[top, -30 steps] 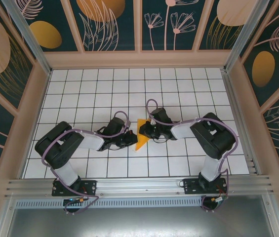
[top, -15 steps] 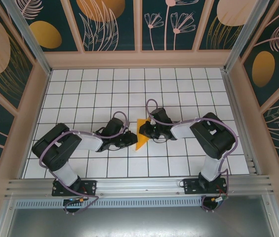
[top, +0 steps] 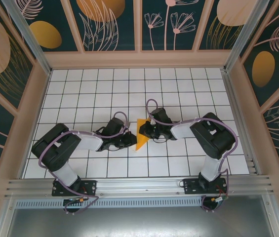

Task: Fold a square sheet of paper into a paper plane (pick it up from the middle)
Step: Fourth fold the wing at the center of the table.

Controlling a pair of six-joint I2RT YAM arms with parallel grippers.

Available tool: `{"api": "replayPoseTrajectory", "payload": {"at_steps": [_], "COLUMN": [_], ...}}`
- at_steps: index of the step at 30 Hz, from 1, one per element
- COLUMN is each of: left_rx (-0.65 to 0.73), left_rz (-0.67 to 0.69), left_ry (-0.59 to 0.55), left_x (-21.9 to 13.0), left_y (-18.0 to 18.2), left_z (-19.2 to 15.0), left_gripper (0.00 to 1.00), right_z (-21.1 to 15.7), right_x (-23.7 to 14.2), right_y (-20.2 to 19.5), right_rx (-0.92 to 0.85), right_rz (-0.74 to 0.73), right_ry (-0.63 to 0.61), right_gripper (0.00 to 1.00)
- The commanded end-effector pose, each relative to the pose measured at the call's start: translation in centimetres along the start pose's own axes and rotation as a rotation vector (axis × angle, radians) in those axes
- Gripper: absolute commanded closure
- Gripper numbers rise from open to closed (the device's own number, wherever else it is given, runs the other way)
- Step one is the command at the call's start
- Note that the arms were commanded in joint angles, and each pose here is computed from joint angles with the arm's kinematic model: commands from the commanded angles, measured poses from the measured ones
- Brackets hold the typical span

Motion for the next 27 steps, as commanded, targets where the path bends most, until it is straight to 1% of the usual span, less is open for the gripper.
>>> {"api": "replayPoseTrajectory", "payload": {"at_steps": [1, 5, 10, 15, 17, 19, 22, 24, 27], "left_rx": [-0.005, -0.002, 0.001, 0.031, 0.049, 0.067, 0.090, 0.102, 0.095], "left_rz": [0.108, 0.150, 0.194, 0.139, 0.112, 0.089, -0.015, -0.083, -0.132], "left_ry": [0.051, 0.086, 0.074, 0.049, 0.014, -0.058, -0.120, -0.124, -0.097], "left_x": [0.5, 1.0, 0.2, -0.9, -1.8, -3.0, -4.1, -4.2, -3.4], "left_y": [2.7, 3.7, 4.4, 2.1, 0.7, -0.9, -3.8, -5.4, -6.4], "left_z": [-1.1, -1.6, -1.8, -1.5, -0.9, 0.2, 1.1, 1.4, 1.5], "left_gripper": [0.88, 0.91, 0.92, 0.87, 0.85, 0.85, 0.86, 0.87, 0.88], "right_z": [-1.7, -1.7, -1.7, -1.8, -1.8, -1.8, -1.9, -1.8, -1.9], "right_x": [0.6, 0.7, 0.6, 0.7, 0.7, 0.7, 0.6, 0.7, 0.7], "right_y": [-3.3, -3.5, -3.7, -4.0, -4.0, -4.0, -4.1, -4.1, -4.2], "right_rx": [0.036, 0.042, 0.048, 0.055, 0.056, 0.055, 0.058, 0.060, 0.061], "right_rz": [-0.116, -0.124, -0.137, -0.146, -0.144, -0.145, -0.144, -0.145, -0.145], "right_ry": [0.036, 0.037, 0.035, 0.037, 0.038, 0.036, 0.035, 0.035, 0.037], "right_gripper": [0.87, 0.87, 0.88, 0.88, 0.88, 0.88, 0.88, 0.88, 0.88]}}
Point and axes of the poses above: each hand's point on the last joint's axis, 136 mm out from that joint toward the fingers, its own x axis out along the fingers, its own y axis along the line the jaws close on, z = x × y, the point moved 1 cm from there along -x, back along the fingers, and after that the axes turned 9 degrees about -x, right-handed, at the moved point
